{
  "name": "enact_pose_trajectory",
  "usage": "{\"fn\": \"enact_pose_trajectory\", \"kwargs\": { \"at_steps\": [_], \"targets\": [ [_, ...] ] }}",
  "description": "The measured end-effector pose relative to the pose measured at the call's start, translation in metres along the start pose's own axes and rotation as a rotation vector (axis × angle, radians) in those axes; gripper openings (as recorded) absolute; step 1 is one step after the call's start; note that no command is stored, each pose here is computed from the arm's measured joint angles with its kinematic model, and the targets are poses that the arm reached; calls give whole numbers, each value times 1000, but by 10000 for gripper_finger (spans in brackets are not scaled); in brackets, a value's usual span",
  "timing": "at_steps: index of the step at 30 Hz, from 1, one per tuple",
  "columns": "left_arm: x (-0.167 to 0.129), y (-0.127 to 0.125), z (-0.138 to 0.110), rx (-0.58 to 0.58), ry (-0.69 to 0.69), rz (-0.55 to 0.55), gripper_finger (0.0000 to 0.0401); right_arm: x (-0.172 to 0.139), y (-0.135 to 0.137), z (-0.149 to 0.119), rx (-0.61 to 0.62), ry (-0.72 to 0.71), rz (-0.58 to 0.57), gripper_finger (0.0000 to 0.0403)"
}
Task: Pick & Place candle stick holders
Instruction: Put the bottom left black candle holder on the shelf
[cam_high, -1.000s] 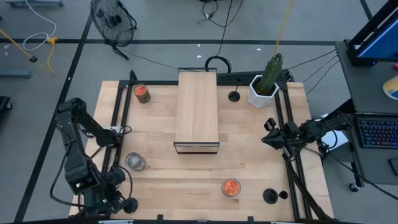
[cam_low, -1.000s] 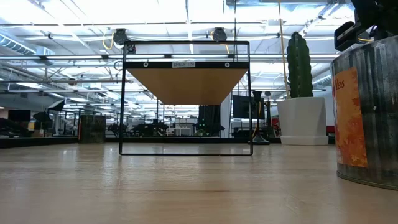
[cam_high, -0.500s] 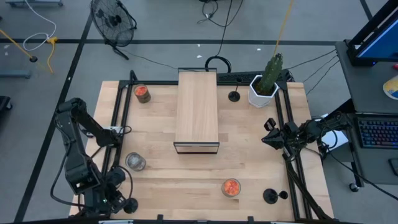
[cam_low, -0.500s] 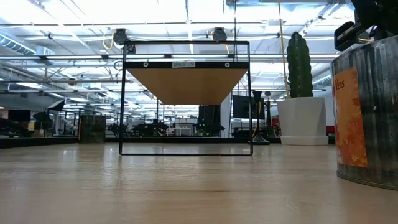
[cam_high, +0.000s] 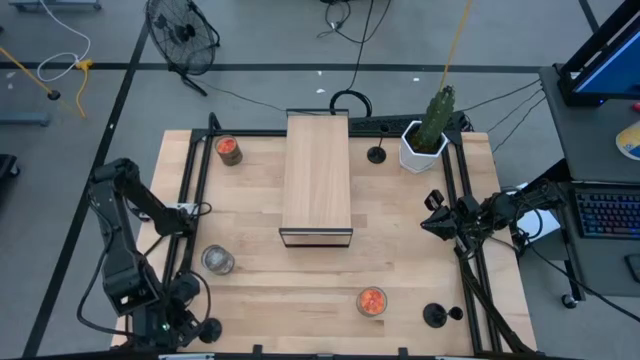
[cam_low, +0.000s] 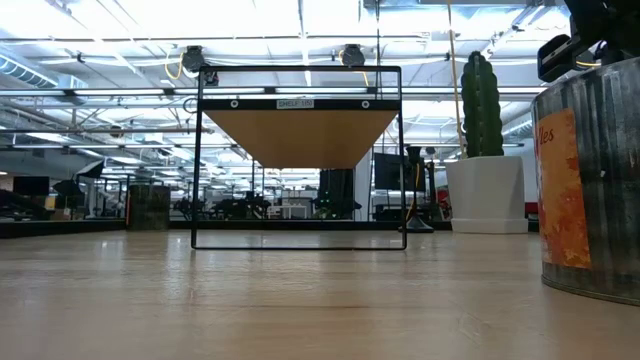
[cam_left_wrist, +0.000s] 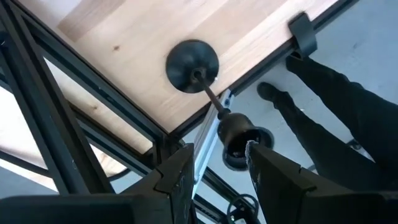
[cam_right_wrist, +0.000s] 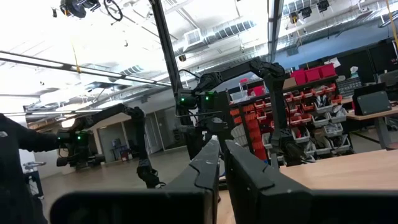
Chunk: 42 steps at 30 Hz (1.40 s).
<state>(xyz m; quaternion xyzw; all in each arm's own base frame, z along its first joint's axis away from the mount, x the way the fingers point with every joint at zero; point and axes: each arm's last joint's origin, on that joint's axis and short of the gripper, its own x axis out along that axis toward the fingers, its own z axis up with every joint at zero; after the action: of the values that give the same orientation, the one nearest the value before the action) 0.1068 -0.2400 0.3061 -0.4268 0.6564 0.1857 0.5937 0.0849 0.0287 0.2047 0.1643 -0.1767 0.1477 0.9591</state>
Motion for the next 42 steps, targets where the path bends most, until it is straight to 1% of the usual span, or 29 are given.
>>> {"fn": "enact_pose_trajectory", "kwargs": {
  "at_steps": [5,12,17,27,32,35,37,40,41,42],
  "targets": [
    [8,-2,-3,2,-8,22,152,0,0,0,0,0,0,18],
    [12,-2,-2,0,-24,38,152,0,0,0,0,-1,1,18],
    [15,0,-1,-1,-42,81,152,0,0,0,0,0,0,18],
    [33,-6,-1,39,-55,130,152,0,0,0,0,-1,0,18],
    [36,-8,-2,39,-59,140,149,0,0,0,0,-1,0,18],
    [36,-8,-2,39,-61,141,124,0,0,0,0,0,0,18],
    [37,-8,-2,39,-64,138,93,0,0,0,0,-1,1,18],
    [37,-8,-2,39,-67,136,35,0,0,0,0,-1,0,18],
    [36,-8,-2,37,-73,136,22,0,0,0,0,-1,0,18],
    [37,-8,-1,37,-78,137,17,0,0,0,0,-1,0,18]
  ]
}}
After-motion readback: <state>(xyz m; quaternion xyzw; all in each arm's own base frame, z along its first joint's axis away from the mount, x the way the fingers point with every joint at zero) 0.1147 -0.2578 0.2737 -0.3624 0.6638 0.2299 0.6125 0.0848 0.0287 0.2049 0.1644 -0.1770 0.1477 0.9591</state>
